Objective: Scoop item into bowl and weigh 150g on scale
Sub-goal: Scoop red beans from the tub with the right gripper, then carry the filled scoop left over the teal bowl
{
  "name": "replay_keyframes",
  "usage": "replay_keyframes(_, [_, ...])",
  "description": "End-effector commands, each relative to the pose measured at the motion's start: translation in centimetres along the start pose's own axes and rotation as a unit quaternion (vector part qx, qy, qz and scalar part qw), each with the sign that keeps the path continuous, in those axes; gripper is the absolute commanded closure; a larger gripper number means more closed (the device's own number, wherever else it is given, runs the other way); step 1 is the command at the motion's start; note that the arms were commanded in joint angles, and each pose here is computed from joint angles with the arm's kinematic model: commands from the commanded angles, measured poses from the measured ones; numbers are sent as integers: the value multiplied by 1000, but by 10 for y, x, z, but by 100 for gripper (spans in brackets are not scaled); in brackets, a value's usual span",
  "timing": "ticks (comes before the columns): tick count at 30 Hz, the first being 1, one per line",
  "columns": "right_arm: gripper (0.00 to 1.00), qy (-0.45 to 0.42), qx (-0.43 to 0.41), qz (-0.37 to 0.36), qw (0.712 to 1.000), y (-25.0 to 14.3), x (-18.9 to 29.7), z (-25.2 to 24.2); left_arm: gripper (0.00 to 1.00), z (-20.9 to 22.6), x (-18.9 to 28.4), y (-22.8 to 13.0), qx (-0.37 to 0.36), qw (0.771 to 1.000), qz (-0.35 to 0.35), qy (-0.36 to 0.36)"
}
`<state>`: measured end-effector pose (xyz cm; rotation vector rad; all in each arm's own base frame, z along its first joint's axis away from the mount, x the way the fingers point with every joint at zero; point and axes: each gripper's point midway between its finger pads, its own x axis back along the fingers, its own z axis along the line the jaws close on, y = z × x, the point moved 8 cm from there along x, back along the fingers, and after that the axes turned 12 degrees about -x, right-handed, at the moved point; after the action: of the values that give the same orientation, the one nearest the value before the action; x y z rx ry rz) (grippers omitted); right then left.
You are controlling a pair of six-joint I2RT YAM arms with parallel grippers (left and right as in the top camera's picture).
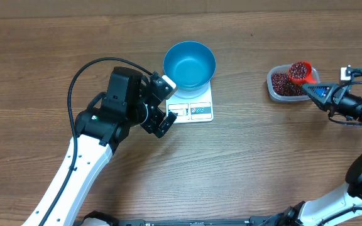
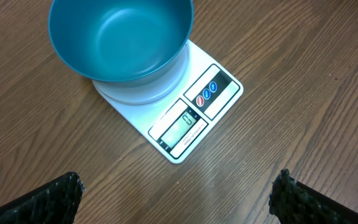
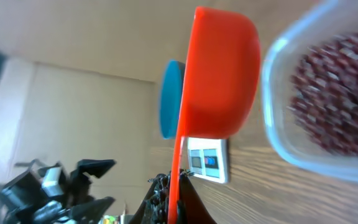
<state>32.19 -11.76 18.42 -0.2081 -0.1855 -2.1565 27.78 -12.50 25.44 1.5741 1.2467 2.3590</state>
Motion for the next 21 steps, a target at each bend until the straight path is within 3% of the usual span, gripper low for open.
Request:
replay_keyframes(1, [96,83,41,-13,996,1,1,14,0,-2,-3,0,3,1000,0,-6])
replay_keyframes(9, [96,121,21,20,992,-7,-21,26,1,-2,-3,0,3,1000,0,-6])
replay_keyframes(21, [96,127,19,159,979,-36,-106,47,0,-2,-3,0,3,1000,0,-6])
